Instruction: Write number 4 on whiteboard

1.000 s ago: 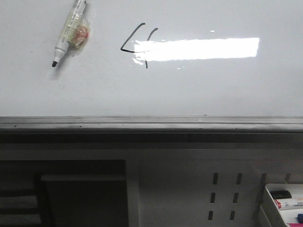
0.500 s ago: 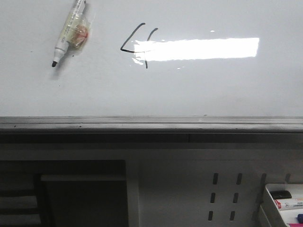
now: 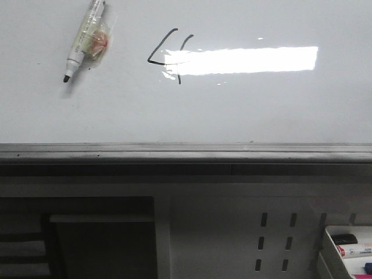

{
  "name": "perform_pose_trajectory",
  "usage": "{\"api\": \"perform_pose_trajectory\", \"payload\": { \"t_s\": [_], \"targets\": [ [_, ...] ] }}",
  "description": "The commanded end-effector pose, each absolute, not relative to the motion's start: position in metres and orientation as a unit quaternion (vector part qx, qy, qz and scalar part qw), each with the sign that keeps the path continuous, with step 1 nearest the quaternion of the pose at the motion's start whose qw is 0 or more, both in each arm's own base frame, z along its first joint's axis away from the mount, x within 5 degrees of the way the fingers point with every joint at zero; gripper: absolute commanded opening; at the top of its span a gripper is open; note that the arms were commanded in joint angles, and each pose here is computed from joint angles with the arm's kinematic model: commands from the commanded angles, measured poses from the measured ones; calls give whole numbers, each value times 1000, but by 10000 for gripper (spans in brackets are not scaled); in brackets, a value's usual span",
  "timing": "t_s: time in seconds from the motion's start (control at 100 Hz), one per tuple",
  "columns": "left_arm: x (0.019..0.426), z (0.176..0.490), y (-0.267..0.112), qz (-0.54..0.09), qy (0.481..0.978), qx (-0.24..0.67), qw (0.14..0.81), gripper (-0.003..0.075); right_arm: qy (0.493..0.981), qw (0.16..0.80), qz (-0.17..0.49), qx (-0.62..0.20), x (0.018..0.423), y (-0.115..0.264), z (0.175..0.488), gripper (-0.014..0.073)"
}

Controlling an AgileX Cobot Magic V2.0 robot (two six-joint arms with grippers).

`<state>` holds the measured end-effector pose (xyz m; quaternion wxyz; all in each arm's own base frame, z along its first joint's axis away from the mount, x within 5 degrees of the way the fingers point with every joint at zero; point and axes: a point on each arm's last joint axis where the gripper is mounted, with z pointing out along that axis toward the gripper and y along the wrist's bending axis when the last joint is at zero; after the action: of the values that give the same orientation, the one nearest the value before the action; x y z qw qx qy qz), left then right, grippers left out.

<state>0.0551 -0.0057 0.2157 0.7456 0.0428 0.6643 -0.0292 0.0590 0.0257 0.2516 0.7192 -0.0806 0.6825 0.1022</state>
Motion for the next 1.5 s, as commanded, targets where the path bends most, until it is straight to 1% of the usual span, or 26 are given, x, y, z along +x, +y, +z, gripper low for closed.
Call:
{"api": "perform_pose_trajectory", "payload": {
  "t_s": [0.0,0.09,0.18,0.21,0.27,0.28,0.29,0.3,0.31,0.33,0.37,0.38,0.49,0.65,0.77,0.8,1.0,1.12,1.49],
  "targets": [
    [53,214,-5,-35,638,32,768,-20,673,730,98,-67,59,24,261,-64],
    [53,214,-5,-35,638,32,768,-20,673,731,92,-63,59,22,261,-64],
    [53,214,-5,-35,638,32,768,-20,678,733,42,-48,61,14,259,-64],
    [53,214,-5,-35,638,32,768,-20,682,729,15,-51,61,11,258,-64],
    [53,214,-5,-35,638,32,768,-20,688,725,-3,-19,62,5,257,-64],
    [53,214,-5,-35,638,32,768,-20,690,723,-21,-30,62,4,256,-64],
    [53,214,-5,-35,638,32,768,-20,690,723,-13,-15,62,3,256,-64],
    [53,214,-5,-35,638,32,768,-20,691,721,-33,-26,62,2,255,-64],
    [53,214,-5,-35,638,32,768,-20,692,722,-24,-12,62,1,255,-64],
    [53,214,-5,-35,638,32,768,-20,693,720,-33,-11,62,0,254,-64],
    [53,214,-5,-35,638,32,768,-20,697,714,-60,-22,63,-2,251,-64],
    [53,214,-5,-35,638,32,768,-20,697,715,-53,-12,63,-3,250,-64],
    [53,214,-5,-35,638,32,768,-20,702,707,-82,-22,65,-5,236,-64],
    [53,214,-5,-35,638,32,768,-20,674,728,-116,-47,61,-5,220,-64],
    [53,214,-5,-35,638,32,768,-20,664,736,-120,-49,55,-5,207,-64],
    [53,214,-5,-35,638,32,768,-20,680,722,-118,-50,55,-5,203,-64],
    [53,214,-5,-35,638,32,768,-20,701,701,-122,-55,55,-5,198,-64],
    [53,214,-5,-35,638,32,768,-20,695,706,-122,-55,55,-5,200,-64],
    [53,214,-5,-35,638,32,768,-20,696,705,-122,-55,55,-5,199,-64]
  ]
}}
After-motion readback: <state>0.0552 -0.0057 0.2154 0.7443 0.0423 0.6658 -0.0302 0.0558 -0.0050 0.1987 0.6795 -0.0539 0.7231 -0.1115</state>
